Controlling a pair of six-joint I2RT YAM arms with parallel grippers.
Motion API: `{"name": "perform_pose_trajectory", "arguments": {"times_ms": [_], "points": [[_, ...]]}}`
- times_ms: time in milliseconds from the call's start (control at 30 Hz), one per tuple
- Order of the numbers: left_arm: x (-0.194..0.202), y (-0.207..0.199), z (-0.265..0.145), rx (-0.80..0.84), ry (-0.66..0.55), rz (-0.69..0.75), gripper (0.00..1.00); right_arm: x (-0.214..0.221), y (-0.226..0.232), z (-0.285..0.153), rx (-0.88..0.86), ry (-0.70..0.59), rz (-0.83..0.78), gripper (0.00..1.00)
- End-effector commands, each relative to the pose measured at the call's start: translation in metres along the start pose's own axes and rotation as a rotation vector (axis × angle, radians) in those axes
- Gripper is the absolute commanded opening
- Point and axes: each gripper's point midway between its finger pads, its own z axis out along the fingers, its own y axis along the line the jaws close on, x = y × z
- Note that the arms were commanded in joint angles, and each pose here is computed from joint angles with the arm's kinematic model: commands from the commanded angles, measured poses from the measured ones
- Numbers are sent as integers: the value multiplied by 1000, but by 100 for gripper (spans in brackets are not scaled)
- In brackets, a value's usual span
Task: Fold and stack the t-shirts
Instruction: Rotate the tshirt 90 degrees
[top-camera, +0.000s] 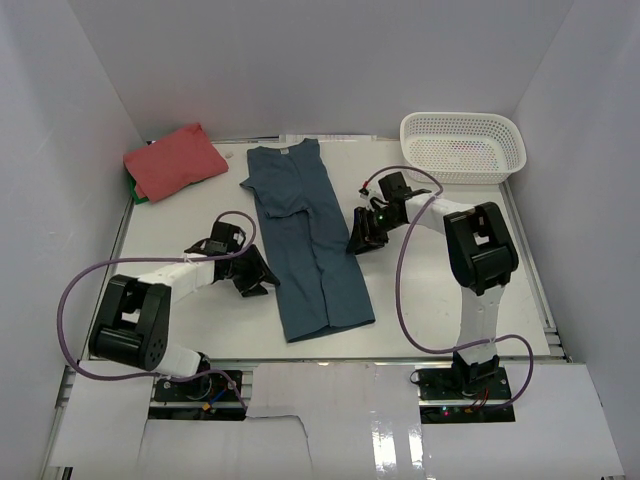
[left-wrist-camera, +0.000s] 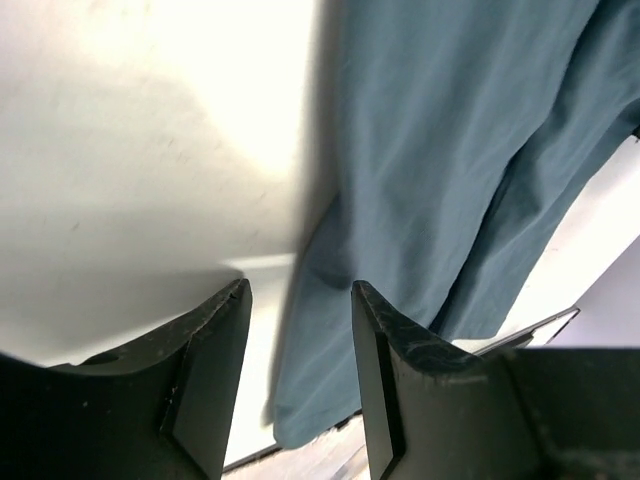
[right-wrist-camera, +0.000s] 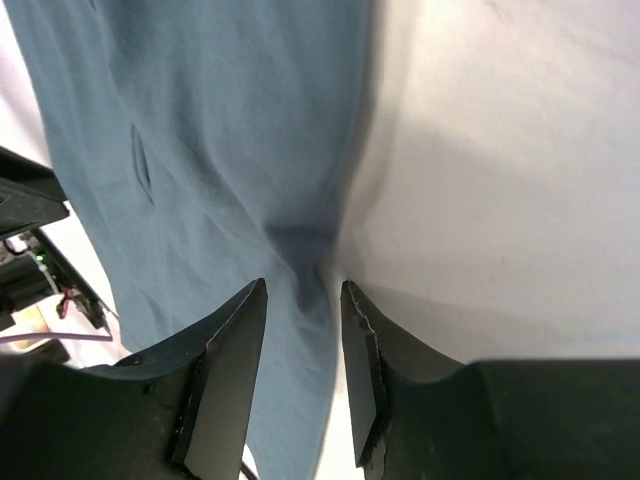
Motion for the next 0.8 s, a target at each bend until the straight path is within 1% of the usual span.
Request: {"name": "perform_pose_trajectory", "arguments": {"times_ms": [0,133,167,267,300,400,433,467,500,767], "points": [[27,31,-6,-108,56,-38,57,16,-21,-9,108,18,-14,43],[47,27,-13,-71,96,-43,57,33,-18,-16,99,31,-18,43],[52,26,-17,-62,93,-43,57,47,-22,-16,104,53,-8,43],[65,22,-20,-63,106,-32,57,62,-18,-26,103,51,-17,43],[70,23,-21,-63,108,-46,57,77,-18,-31,105,61,-14,43],[85,23,-19,-67,126,-48,57,91,-14,-40,99,45,-20,43],[91,22,-17,-68,135,-37,57,106,-16,-40,91,65,-5,43],[94,21,-16,-63,138,-32,57,110,-12,-43,79,52,-7,43],[101,24,-14,-68,151,-38,57,126,-13,-42,69,77,20,44],[113,19,-6,-58,171,-36,57,166,-11,-43,36,97,47,46]]}}
